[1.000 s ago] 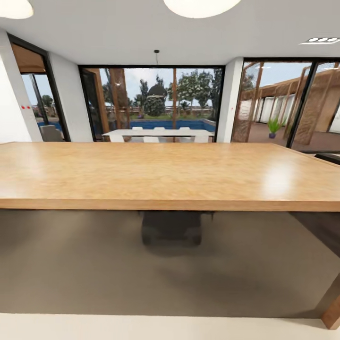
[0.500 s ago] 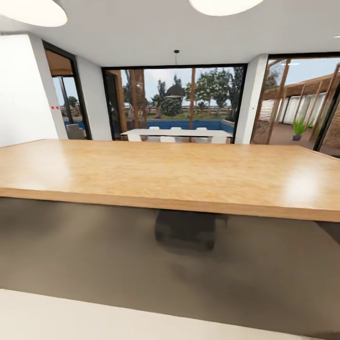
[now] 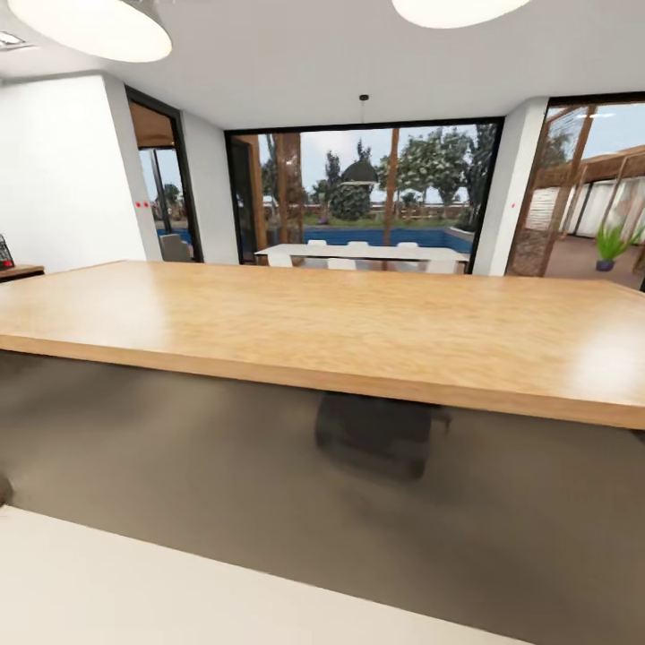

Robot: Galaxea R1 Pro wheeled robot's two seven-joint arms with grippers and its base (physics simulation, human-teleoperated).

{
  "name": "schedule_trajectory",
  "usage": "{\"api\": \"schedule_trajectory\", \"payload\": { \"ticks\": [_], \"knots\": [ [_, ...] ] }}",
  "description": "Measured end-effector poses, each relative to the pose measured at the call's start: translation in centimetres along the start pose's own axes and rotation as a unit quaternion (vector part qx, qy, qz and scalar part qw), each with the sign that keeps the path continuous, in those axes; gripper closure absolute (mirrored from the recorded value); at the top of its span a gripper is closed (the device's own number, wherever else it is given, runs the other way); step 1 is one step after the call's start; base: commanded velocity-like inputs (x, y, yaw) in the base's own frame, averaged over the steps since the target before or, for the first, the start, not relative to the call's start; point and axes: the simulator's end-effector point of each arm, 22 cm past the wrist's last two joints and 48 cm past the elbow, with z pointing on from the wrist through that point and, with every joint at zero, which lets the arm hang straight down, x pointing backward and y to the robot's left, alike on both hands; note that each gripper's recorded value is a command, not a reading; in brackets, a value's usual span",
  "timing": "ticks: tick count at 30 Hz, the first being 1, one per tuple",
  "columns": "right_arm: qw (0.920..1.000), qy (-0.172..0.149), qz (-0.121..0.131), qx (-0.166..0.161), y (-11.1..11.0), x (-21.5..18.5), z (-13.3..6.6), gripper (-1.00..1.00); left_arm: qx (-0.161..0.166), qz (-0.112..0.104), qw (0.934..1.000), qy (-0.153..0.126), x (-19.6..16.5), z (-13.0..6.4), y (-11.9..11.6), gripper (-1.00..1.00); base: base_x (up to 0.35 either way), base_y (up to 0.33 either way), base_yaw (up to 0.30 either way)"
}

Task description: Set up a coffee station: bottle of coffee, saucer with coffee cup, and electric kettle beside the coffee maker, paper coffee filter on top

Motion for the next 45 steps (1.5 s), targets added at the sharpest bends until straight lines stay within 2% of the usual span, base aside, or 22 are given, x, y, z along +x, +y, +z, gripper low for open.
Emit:
{"api": "schedule_trajectory", "payload": {
  "ticks": [45],
  "knots": [
    [1.0000, 0.000, 0.000, -0.001, 0.14, 0.01, -0.01, -1.00, -0.001, -0.001, 1.0000, 0.000, 0.00, 0.00, 0.10, -1.00, -0.001, 0.000, 0.236]
  ]
}}
